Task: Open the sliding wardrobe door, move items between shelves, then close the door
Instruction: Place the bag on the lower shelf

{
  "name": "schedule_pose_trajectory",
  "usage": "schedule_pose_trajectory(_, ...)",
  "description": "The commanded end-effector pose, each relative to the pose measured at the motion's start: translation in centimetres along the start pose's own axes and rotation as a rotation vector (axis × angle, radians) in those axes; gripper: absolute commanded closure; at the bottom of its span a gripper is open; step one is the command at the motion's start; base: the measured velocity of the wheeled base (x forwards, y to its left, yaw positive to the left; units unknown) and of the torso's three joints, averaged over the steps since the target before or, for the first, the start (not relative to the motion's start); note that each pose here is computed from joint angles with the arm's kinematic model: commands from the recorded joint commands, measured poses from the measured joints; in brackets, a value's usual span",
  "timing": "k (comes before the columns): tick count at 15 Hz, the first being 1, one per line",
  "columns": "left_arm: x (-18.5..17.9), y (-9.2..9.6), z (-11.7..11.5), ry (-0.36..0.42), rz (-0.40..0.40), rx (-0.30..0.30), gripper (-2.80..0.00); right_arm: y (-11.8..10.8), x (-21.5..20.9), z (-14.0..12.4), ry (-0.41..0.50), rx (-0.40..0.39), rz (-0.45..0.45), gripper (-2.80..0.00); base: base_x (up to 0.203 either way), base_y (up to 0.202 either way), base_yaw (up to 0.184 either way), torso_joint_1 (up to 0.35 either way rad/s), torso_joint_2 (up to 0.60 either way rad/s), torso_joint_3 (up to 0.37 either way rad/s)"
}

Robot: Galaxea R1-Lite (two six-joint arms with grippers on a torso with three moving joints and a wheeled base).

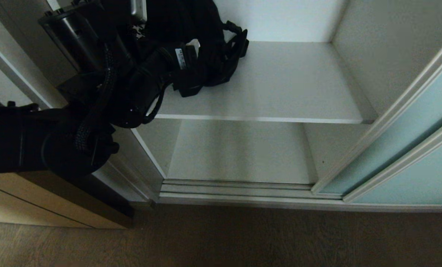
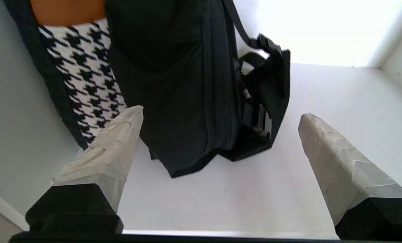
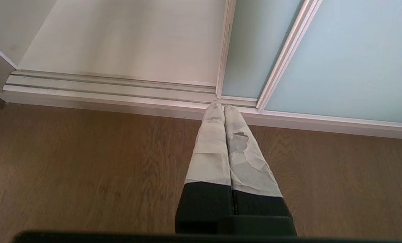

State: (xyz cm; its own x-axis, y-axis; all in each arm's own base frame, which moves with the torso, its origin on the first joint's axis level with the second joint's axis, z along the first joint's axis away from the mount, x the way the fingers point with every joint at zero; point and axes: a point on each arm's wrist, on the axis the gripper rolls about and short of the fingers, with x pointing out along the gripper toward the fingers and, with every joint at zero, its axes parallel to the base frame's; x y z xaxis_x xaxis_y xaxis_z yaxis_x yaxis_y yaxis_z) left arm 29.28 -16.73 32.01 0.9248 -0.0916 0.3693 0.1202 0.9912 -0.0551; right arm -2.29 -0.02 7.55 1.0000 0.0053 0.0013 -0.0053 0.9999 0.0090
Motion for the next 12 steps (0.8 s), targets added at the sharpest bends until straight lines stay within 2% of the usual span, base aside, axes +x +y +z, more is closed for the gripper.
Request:
schedule_pose_trajectory(1, 0.2, 0.0, 0.2, -0.016, 0.01, -0.007, -2.8, 0.0, 0.0, 0.0, -0.002, 0.0, 0.001, 0.0, 0.0, 0.0, 0.0, 0.0, 0.0, 0.0)
schedule_pose_trajectory(4, 0.6, -0.3, -0.7, -0.036, 0.021, -0.016, -2.8, 0.0, 0.0, 0.0, -0.002, 0.0, 0.001, 0.0, 0.0, 0.0, 0.0, 0.0, 0.0, 0.0)
schedule_pose_trajectory(9, 0.5, -0.1, 0.1, -0.08, 0.057, -0.002, -2.8, 0.0, 0.0, 0.0, -0.002, 0.0, -0.001, 0.0, 0.0, 0.0, 0.0, 0.0, 0.0, 0.0)
schedule_pose_trajectory(12, 0.5, 0.3, 0.5, -0.114, 0.111, 0.025, -2.8, 0.0, 0.0, 0.0, -0.002, 0.0, 0.001, 0.0, 0.0, 0.0, 0.0, 0.0, 0.0, 0.0)
